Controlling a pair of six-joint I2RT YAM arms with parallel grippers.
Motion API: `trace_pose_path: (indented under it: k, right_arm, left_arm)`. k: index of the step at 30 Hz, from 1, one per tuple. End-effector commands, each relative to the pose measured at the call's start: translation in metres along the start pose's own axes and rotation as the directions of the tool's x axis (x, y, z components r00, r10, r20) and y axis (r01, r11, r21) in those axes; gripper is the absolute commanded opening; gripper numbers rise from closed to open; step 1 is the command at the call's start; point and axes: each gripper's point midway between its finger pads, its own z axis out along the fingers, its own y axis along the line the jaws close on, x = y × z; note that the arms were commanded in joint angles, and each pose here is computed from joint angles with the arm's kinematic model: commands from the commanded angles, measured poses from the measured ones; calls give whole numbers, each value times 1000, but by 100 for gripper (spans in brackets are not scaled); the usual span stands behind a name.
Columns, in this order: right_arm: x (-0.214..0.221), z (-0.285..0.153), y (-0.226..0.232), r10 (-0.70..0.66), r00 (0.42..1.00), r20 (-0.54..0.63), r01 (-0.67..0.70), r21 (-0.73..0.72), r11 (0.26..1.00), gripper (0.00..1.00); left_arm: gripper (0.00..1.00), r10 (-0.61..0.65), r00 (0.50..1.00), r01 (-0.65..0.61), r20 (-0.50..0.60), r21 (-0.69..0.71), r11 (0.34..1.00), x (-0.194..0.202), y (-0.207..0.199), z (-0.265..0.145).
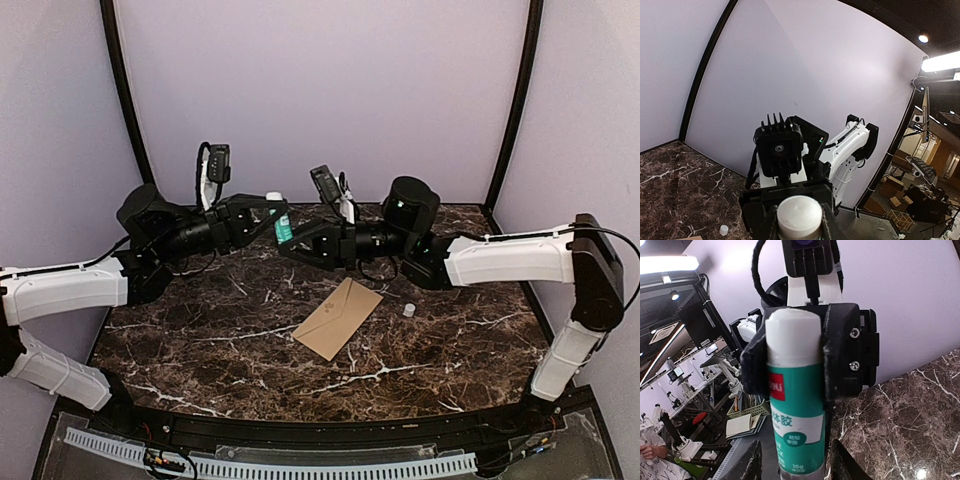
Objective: Place the letter into the envelope and seal it
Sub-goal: Screw the solid glue.
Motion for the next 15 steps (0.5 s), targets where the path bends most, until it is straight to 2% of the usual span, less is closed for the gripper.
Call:
trace_pose_path:
  k: [1, 8, 15]
  right_arm:
    - [-12, 4, 14, -39, 999, 20, 40, -46, 998, 41]
    - [-9, 5, 9, -29, 999, 14, 30, -31, 999, 24]
    - [-10, 2, 2, -32, 999, 30, 32, 21, 999, 13]
  left_arm:
    - [0, 37, 999, -38, 36, 37, 999, -13, -12, -3]
    - [0, 38, 999, -39, 36, 36, 999, -13, -12, -3]
    - [0, 52, 998, -52, 30, 6, 999, -11, -7, -4]
